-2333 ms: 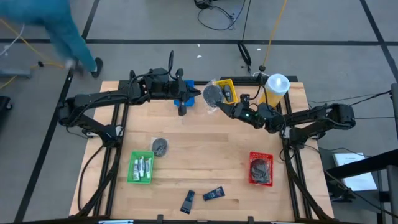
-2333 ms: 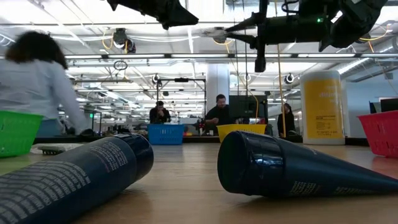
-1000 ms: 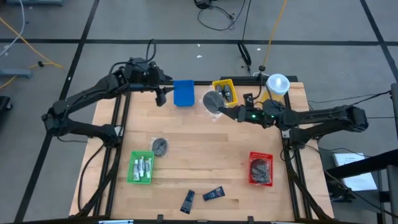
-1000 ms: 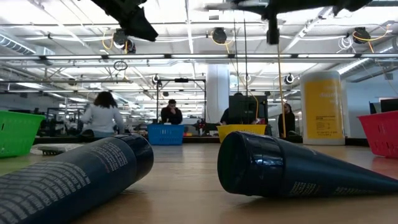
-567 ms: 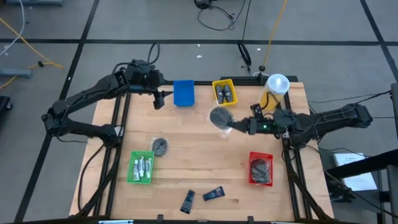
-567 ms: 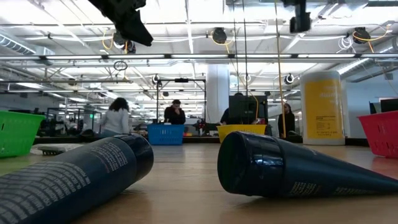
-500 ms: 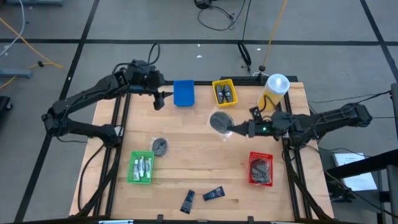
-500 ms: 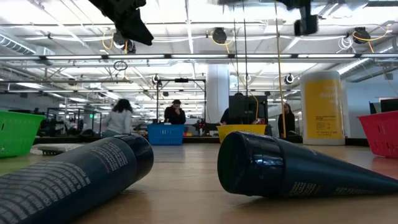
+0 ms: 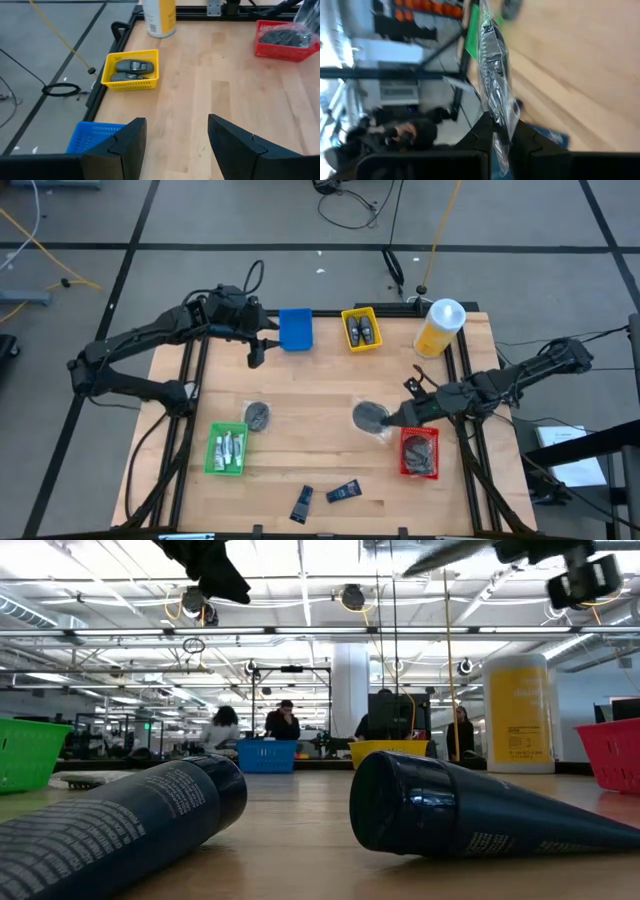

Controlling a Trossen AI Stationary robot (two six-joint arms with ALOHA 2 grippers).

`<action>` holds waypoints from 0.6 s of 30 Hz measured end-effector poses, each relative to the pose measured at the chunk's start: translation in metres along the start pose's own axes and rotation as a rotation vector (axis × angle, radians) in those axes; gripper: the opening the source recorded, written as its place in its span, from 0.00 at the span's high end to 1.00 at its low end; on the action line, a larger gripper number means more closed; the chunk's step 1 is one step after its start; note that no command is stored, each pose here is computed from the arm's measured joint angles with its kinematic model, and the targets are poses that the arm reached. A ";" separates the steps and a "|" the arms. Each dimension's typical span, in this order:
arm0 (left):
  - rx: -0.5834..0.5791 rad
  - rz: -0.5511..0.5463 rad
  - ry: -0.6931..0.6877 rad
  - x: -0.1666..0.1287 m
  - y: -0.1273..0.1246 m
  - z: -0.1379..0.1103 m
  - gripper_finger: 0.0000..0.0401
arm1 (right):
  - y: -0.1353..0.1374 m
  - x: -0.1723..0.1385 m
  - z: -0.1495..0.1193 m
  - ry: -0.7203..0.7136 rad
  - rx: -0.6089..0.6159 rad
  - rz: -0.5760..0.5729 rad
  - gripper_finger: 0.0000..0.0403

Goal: Pick & Place Travel size toiletries
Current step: Put the black hairbrush into the red bin

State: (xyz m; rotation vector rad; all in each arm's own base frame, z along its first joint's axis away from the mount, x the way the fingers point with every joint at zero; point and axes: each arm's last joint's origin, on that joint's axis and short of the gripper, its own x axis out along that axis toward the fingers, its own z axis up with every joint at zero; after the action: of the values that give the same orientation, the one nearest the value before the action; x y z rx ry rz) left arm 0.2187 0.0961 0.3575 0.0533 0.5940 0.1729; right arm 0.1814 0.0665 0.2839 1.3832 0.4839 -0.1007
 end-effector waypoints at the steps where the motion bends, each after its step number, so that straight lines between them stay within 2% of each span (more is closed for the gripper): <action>1: -0.003 -0.005 -0.001 0.000 -0.001 0.000 0.48 | -0.001 -0.002 -0.003 0.019 0.006 -0.015 0.96; 7: -0.055 -0.025 -0.012 0.006 -0.011 0.004 0.48 | -0.015 -0.014 -0.020 0.178 0.062 -0.151 0.96; 13: -0.083 0.021 -0.007 0.009 -0.019 0.007 0.48 | -0.022 -0.027 -0.035 0.286 0.054 -0.222 0.96; 18: -0.101 0.020 -0.005 0.012 -0.028 0.008 0.48 | -0.033 -0.039 -0.043 0.352 0.048 -0.340 0.96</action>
State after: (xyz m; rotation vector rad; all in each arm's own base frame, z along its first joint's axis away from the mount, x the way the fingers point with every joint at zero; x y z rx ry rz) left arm 0.2375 0.0712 0.3547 -0.0384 0.5794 0.2219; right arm 0.1237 0.0927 0.2639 1.3601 1.0152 -0.1466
